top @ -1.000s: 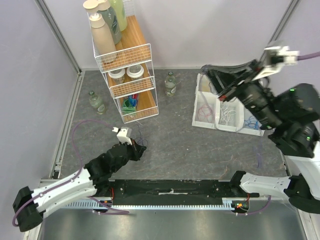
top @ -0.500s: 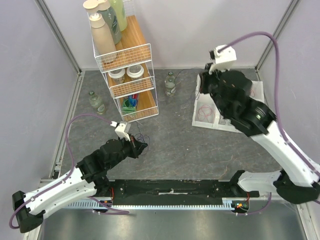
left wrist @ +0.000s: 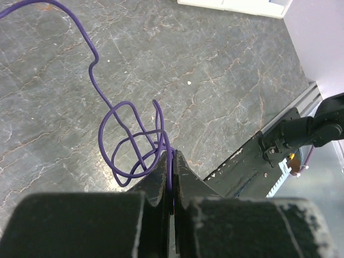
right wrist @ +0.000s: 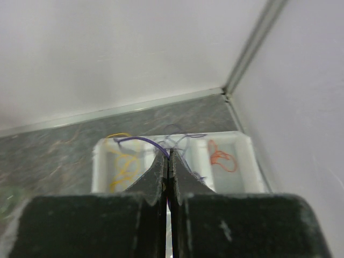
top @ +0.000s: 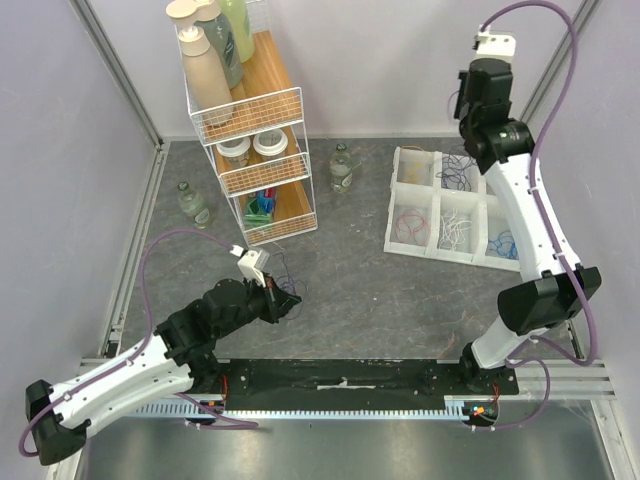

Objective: Untangle the cables

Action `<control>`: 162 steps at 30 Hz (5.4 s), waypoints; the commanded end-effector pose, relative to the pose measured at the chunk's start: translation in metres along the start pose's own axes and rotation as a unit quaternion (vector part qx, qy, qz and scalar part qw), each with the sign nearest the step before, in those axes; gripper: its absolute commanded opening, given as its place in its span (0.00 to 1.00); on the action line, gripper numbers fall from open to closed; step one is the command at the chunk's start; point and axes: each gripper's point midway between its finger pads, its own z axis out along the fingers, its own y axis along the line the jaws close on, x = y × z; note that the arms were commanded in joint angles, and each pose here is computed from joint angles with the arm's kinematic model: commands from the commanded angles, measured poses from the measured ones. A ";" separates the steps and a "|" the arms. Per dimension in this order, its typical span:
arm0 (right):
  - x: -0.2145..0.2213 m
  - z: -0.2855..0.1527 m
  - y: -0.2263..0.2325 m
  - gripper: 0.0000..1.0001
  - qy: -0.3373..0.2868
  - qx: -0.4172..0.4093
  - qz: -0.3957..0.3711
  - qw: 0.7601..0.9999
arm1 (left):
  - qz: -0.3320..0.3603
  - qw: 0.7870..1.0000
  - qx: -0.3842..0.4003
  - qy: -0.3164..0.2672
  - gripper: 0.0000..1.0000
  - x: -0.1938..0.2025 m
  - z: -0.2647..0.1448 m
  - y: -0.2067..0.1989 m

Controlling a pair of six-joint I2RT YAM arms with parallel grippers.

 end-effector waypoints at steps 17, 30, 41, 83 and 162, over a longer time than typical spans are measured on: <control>0.005 0.062 -0.068 0.00 -0.019 0.061 0.032 0.997 | -0.006 0.999 0.049 0.017 0.02 -0.003 0.005 -0.026; 0.063 0.098 -0.052 0.00 0.012 0.030 0.094 0.995 | -0.015 0.999 0.041 0.020 0.02 0.001 0.004 -0.021; 0.131 0.113 -0.133 0.00 0.062 0.107 0.157 0.980 | -0.017 0.999 0.039 0.026 0.02 0.006 0.004 -0.019; 0.227 -0.178 0.168 0.72 0.198 -0.470 -0.005 0.860 | -0.079 0.994 0.072 -0.015 0.02 -0.032 -0.015 -0.049; 0.160 -0.214 0.029 0.00 0.014 -0.199 0.043 0.979 | -0.087 0.977 -0.122 -0.152 0.27 -0.070 -0.075 0.036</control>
